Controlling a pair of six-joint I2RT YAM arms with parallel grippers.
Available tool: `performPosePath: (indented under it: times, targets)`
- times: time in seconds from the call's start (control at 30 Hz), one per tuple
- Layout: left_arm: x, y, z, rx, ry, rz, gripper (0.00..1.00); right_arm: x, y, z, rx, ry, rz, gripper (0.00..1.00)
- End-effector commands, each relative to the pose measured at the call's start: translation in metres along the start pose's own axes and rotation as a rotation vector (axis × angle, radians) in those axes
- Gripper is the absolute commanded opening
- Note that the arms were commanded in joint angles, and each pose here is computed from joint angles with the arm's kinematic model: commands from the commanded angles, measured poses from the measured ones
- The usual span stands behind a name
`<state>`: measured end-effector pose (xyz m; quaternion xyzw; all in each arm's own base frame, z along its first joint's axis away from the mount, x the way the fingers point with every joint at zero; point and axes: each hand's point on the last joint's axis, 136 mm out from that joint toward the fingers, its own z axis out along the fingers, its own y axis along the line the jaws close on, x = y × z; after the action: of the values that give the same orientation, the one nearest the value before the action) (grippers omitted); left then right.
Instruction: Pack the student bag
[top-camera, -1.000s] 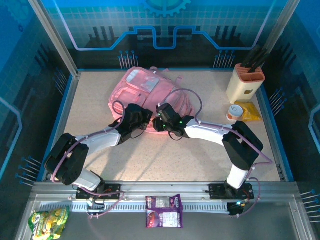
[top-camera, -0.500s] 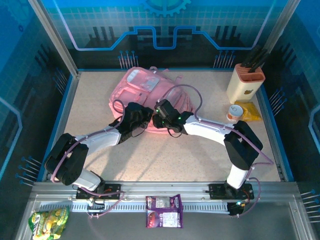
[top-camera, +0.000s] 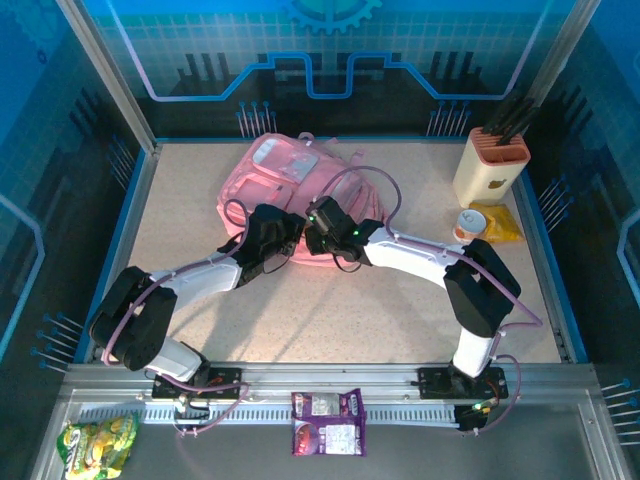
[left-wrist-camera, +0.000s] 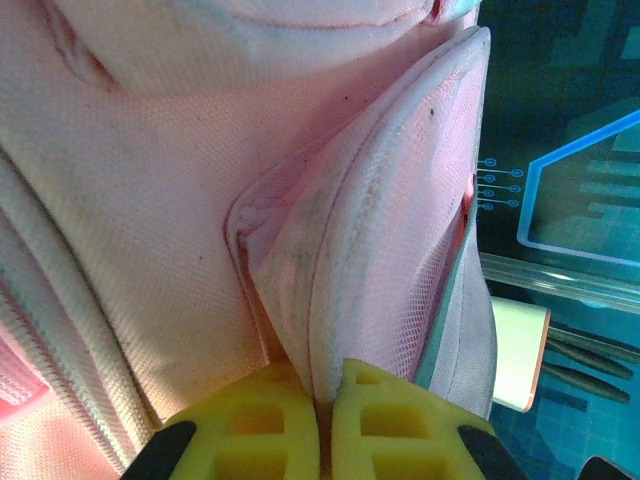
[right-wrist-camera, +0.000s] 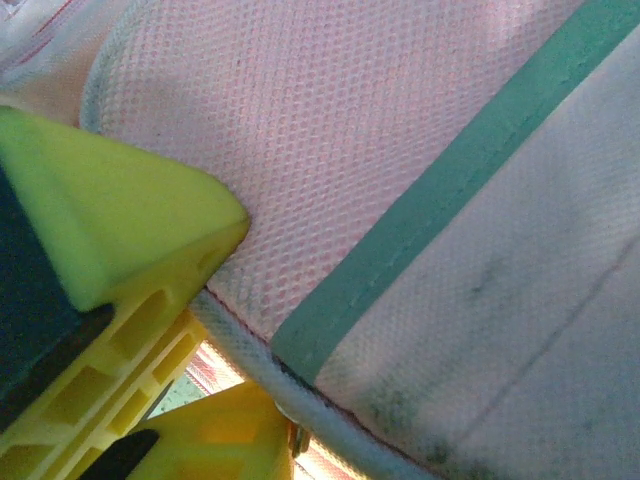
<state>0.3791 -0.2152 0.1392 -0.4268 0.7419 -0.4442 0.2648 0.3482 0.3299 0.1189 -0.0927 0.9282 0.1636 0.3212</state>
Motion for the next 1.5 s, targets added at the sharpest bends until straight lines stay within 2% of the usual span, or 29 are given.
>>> performPosePath:
  times: [0.0, 0.07, 0.3, 0.6, 0.67, 0.8, 0.9, 1.13, 1.23, 1.33, 1.47]
  targets:
    - [0.023, -0.032, -0.013, 0.118, 0.095, 0.025, 0.0, -0.041, 0.019, -0.003, -0.051, -0.12, -0.012, 0.19]
    - [0.02, -0.03, -0.015, 0.107, 0.081, 0.04, 0.0, -0.039, 0.015, -0.007, -0.046, -0.115, -0.026, 0.13]
    - [0.009, -0.013, -0.02, 0.042, 0.035, 0.078, 0.0, -0.026, -0.008, -0.021, 0.017, -0.082, -0.069, 0.05]
    - [-0.003, -0.01, -0.024, 0.013, 0.015, 0.116, 0.0, -0.013, -0.04, -0.034, 0.075, -0.037, -0.141, 0.03]
    - [-0.001, -0.014, -0.022, 0.024, 0.026, 0.116, 0.0, -0.013, -0.032, -0.029, 0.027, -0.026, -0.17, 0.03]
    - [0.005, -0.018, -0.017, 0.042, 0.053, 0.11, 0.0, -0.018, -0.017, -0.017, -0.016, -0.011, -0.195, 0.08]
    - [0.007, -0.019, -0.016, 0.046, 0.061, 0.106, 0.0, -0.026, -0.009, -0.012, -0.044, -0.038, -0.203, 0.19]
    - [0.01, -0.023, -0.015, 0.063, 0.072, 0.101, 0.0, -0.039, 0.011, -0.007, -0.08, -0.08, -0.218, 0.21]
    - [0.013, -0.026, -0.015, 0.073, 0.078, 0.105, 0.0, -0.045, 0.017, -0.008, -0.084, -0.111, -0.22, 0.15]
    - [0.012, -0.024, -0.015, 0.064, 0.073, 0.108, 0.0, -0.049, 0.008, -0.012, -0.022, -0.126, -0.231, 0.12]
    - [0.002, -0.015, -0.018, 0.019, 0.037, 0.144, 0.0, -0.044, -0.007, -0.029, 0.04, -0.123, -0.261, 0.0]
